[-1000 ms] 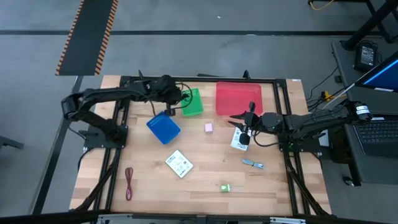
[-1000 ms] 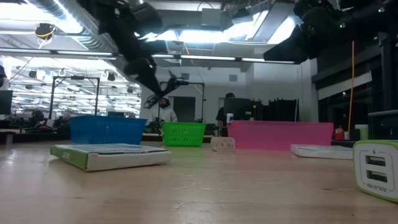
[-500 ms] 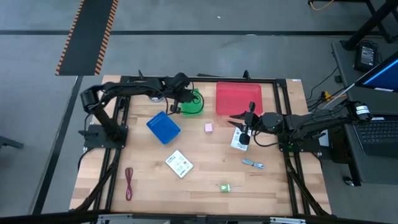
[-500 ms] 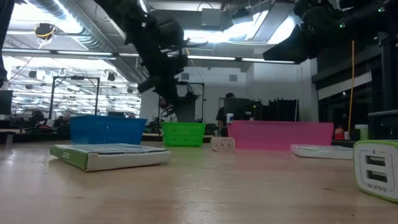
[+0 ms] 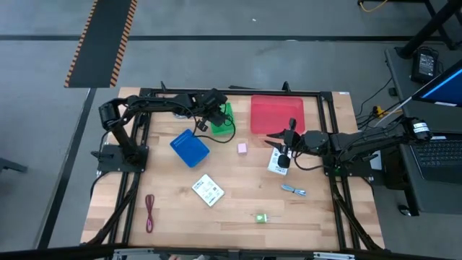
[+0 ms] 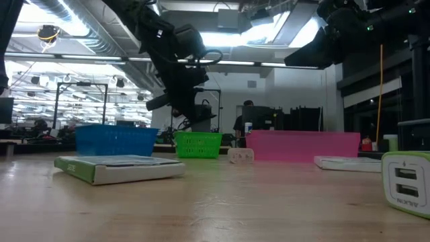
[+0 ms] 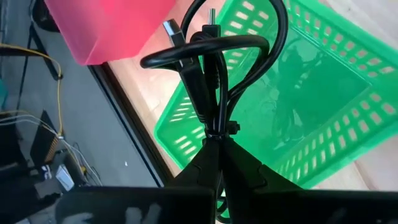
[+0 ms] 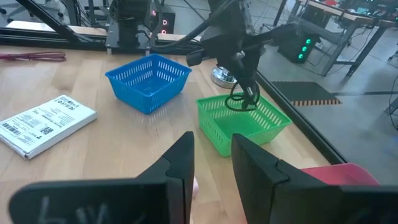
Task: Pick and place items into bin
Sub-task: Put the black charger cable into the green bin
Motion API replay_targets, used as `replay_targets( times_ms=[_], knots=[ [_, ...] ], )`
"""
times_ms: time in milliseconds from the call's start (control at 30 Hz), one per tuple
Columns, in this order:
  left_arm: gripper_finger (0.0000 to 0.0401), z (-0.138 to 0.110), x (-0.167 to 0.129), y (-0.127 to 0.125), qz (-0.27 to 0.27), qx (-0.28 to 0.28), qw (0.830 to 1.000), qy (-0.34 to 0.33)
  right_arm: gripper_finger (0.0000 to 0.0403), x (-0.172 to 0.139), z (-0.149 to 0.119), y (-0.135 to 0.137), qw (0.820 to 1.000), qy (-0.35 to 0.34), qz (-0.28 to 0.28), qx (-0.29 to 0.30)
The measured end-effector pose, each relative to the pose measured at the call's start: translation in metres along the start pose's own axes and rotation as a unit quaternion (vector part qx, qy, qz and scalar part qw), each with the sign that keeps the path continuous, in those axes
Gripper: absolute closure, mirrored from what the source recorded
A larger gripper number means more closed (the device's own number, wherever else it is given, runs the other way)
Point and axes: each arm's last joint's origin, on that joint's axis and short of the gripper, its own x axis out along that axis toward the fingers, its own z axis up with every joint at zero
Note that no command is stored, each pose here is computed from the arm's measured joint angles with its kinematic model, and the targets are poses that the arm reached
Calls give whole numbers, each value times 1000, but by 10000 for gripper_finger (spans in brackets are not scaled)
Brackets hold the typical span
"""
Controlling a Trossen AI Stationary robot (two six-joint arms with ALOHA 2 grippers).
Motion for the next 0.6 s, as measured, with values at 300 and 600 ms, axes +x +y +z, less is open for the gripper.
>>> replay_targets(
  times_ms=[300,600],
  knots=[
    [397,0,0,0,-2,-3,1000,-2,314,0,0,0,1000,0,0,0],
    [395,0,0,-1,-3,-13,1000,-3,314,0,0,0,1000,0,0,1]
  ],
)
